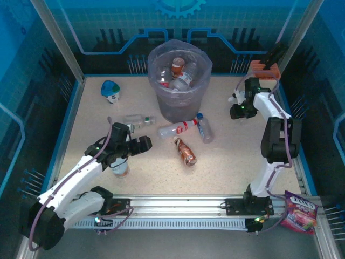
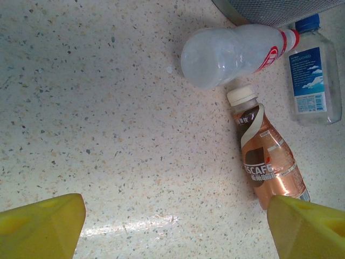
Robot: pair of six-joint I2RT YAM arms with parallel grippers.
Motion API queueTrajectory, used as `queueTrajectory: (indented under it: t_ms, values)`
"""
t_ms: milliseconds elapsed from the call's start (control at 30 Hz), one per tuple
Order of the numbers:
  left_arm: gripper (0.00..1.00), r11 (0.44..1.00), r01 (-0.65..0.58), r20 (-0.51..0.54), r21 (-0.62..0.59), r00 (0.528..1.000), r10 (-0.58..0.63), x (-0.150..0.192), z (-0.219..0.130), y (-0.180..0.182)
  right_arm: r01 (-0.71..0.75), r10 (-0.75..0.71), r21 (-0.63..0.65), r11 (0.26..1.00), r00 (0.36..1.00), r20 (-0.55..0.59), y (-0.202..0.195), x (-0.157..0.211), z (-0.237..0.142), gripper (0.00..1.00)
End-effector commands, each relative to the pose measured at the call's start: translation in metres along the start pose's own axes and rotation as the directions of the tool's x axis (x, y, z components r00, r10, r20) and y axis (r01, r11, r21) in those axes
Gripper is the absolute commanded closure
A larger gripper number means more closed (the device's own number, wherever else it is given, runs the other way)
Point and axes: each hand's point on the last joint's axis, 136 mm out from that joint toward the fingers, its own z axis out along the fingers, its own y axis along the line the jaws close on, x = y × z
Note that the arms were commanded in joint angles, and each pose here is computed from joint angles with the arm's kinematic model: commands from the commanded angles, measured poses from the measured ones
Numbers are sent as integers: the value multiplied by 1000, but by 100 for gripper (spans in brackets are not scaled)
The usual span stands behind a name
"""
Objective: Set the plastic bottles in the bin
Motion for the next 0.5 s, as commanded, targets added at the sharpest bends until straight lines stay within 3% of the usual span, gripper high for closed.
queueTrajectory:
  t_ms: [0, 467]
  values:
    - [10, 1000, -7, -4, 25, 1000, 7, -2, 3, -5, -51, 52, -33, 998, 998, 30, 4, 2, -30, 56]
    - [9, 1000, 5, -24, 28, 1000, -4, 1, 13, -4, -75, 89, -73, 994, 973, 214, 32, 7, -141, 59]
